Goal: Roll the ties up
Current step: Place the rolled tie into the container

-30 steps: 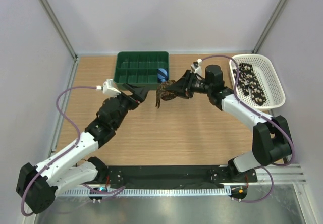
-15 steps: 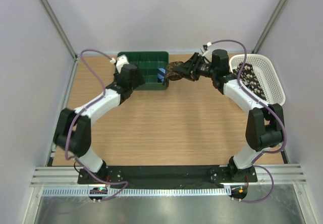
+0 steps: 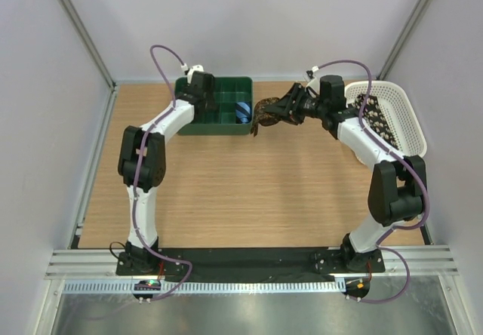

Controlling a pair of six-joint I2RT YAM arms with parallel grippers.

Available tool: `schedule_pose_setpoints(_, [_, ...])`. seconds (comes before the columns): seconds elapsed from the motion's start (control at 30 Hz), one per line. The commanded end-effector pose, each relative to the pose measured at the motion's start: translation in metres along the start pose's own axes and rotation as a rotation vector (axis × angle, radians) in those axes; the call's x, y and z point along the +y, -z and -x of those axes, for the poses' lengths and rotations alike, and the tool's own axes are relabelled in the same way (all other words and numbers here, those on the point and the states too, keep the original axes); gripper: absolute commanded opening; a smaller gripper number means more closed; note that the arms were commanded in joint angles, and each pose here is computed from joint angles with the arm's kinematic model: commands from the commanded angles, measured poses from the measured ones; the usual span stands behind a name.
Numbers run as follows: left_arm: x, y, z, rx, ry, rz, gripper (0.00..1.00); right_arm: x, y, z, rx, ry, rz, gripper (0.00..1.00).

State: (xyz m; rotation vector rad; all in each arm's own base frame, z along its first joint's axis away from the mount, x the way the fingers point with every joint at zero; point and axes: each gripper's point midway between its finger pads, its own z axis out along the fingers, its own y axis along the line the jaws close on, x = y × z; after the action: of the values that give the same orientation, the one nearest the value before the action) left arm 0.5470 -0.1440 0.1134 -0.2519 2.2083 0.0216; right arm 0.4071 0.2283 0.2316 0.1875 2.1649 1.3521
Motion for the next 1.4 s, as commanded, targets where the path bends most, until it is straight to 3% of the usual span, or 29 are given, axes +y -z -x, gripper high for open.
schedule_pose_setpoints(0.0, [0.006, -0.007, -0.011, 0.065, -0.056, 0.012, 0.59, 0.031, 0.018, 0.021, -0.072, 0.108, 0.028, 0.01])
schedule_pose_setpoints(0.17, [0.002, -0.016, -0.033, 0.128, -0.065, -0.015, 0.51, 0.028, 0.02, 0.024, -0.08, 0.113, 0.005, 0.01])
schedule_pose_setpoints(0.23, [0.001, -0.016, -0.041, 0.149, -0.071, -0.028, 0.31, 0.028, 0.019, 0.025, -0.078, 0.12, -0.011, 0.01])
schedule_pose_setpoints(0.27, [0.001, -0.013, -0.041, 0.15, -0.07, -0.031, 0.14, 0.022, 0.018, 0.023, -0.065, 0.112, -0.035, 0.01])
schedule_pose_setpoints(0.33, [0.002, -0.01, -0.045, 0.158, -0.067, -0.039, 0.0, 0.023, 0.019, 0.031, -0.089, 0.142, -0.055, 0.01])
schedule_pose_setpoints(0.83, [0.011, 0.04, -0.084, 0.188, -0.087, -0.107, 0.0, 0.021, -0.008, 0.018, 0.0, 0.315, -0.253, 0.01])
schedule_pose_setpoints(1.37, [0.008, 0.058, -0.096, 0.171, -0.174, -0.139, 0.0, 0.003, -0.061, -0.008, 0.079, 0.413, -0.408, 0.01])
